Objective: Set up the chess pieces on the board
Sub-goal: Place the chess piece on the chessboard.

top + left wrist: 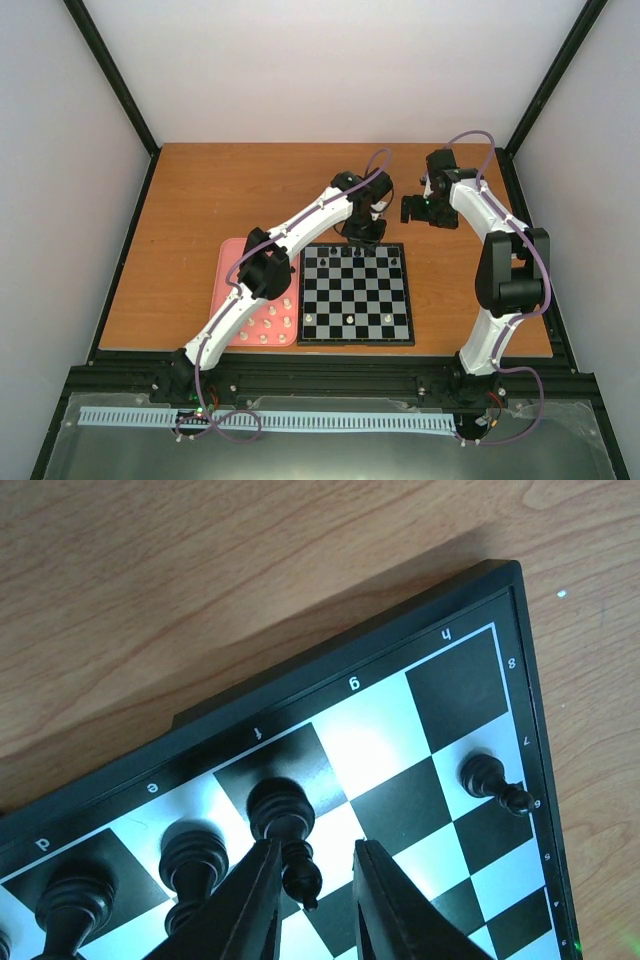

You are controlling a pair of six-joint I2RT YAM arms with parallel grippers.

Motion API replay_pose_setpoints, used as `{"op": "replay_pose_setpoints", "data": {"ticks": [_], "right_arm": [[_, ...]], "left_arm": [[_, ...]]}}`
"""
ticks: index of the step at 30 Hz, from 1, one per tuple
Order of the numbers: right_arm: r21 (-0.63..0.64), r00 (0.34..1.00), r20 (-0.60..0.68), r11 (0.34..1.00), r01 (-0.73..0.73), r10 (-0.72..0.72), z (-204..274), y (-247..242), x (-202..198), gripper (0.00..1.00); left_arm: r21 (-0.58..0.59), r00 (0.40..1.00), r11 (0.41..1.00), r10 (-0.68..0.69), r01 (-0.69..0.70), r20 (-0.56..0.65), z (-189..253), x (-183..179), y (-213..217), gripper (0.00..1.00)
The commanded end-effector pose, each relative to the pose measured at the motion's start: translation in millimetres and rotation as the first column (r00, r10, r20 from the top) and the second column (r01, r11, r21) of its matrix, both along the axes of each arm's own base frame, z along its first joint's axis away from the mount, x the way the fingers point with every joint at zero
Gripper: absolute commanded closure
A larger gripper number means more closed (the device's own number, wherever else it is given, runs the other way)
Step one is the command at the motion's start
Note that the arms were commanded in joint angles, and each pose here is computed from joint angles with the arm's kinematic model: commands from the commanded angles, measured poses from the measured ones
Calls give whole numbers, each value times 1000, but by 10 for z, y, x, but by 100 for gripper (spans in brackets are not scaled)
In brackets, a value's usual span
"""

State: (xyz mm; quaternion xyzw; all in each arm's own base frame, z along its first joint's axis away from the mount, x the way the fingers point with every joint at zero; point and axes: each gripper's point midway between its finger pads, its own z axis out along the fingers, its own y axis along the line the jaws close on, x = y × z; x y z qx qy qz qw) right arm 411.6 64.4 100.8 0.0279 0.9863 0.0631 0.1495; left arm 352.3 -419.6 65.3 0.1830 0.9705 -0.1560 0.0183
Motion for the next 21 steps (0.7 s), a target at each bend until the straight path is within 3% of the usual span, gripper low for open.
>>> {"op": "replay_pose_setpoints", "data": {"ticks": [1,21], "right_arm": [[-5,1000,18,1000,16,-16,41,-52,67,0],[10,1000,22,1000,5,-6,64,-22,66,0]], "left_arm": [[-55,999,998,2,1,48,205,52,-120,77],[-52,997,998,24,-20,74,241,162,-53,77]]}}
